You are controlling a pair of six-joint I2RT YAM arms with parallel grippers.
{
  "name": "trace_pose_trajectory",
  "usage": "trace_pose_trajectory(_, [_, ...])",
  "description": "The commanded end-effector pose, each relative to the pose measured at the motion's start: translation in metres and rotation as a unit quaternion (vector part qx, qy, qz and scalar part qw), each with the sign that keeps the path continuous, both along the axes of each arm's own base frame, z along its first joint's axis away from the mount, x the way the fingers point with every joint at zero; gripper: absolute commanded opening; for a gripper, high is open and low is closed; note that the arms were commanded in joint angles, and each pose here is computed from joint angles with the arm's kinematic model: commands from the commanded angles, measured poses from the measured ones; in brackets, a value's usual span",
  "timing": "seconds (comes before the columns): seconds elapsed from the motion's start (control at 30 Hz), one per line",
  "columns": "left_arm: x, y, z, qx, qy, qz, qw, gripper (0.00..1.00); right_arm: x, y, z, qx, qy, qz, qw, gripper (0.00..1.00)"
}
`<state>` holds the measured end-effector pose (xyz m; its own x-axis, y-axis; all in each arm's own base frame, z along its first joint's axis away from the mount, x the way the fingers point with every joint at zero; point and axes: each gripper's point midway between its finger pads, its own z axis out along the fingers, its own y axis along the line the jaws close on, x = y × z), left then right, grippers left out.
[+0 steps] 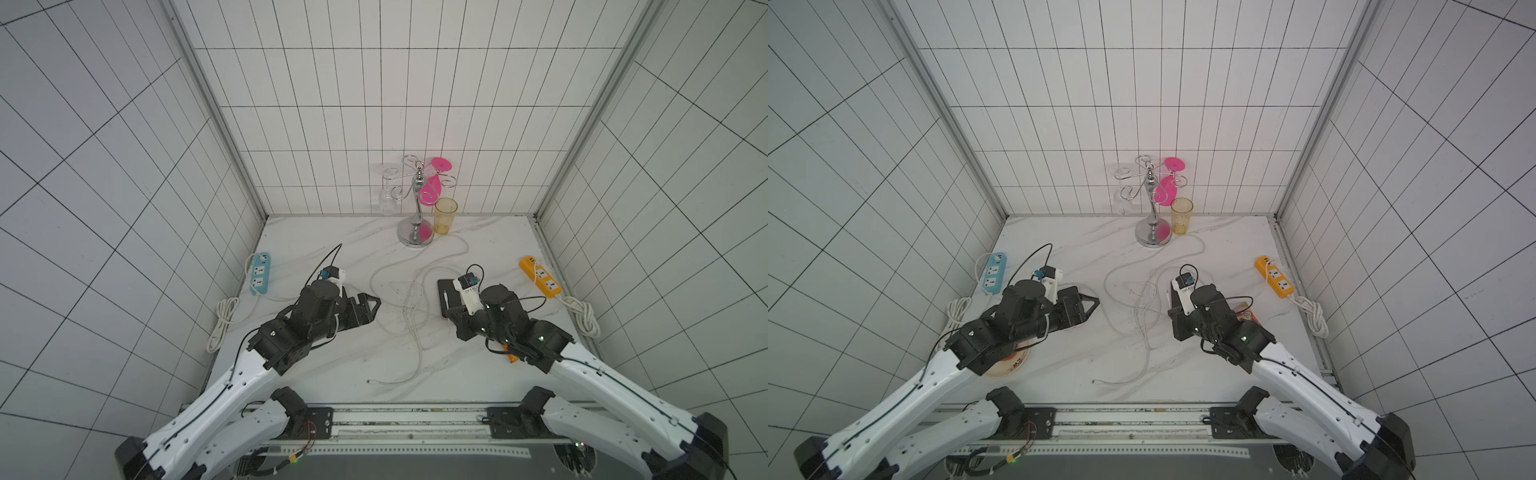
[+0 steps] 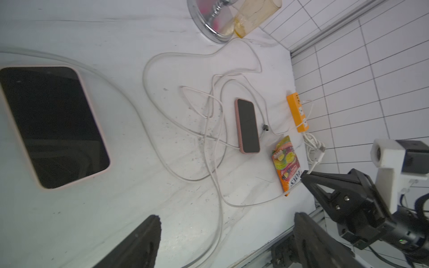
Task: Plug the charging cable into the phone
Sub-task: Pick up the charging cable from the center of the board.
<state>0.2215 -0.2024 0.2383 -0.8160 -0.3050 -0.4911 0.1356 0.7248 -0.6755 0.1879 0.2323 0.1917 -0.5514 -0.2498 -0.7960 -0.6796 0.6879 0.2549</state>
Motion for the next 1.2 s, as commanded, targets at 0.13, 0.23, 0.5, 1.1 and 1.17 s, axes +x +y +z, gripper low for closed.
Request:
trace_pose_trajectory(0.13, [-0.002,-0.064,0.046,-0.049,-0.043,-0.119,0.991,0.87,-0.036,0.028,0.030,0.048,-0.126,0.177,0.975,0.00])
trace_pose_trajectory(0.23, [-0.007,-0.086,0.047,-0.044,-0.043,-0.152,0.987,0.86,-0.036,0.030,0.030,0.053,-0.132,0.179,0.973,0.00])
trace_pose_trajectory(0.5, [-0.012,-0.120,0.036,-0.055,-0.023,-0.159,0.985,0.79,-0.029,0.032,0.028,0.041,-0.132,0.175,0.975,0.00])
trace_pose_trajectory(1.1, [0.001,-0.148,0.012,-0.008,0.019,-0.137,0.990,0.29,-0.031,0.029,0.026,0.034,-0.140,0.176,0.974,0.00])
trace_pose_trajectory(1.17, [0.001,-0.147,0.011,-0.008,0.021,-0.137,0.990,0.22,-0.031,0.029,0.027,0.035,-0.140,0.176,0.974,0.00])
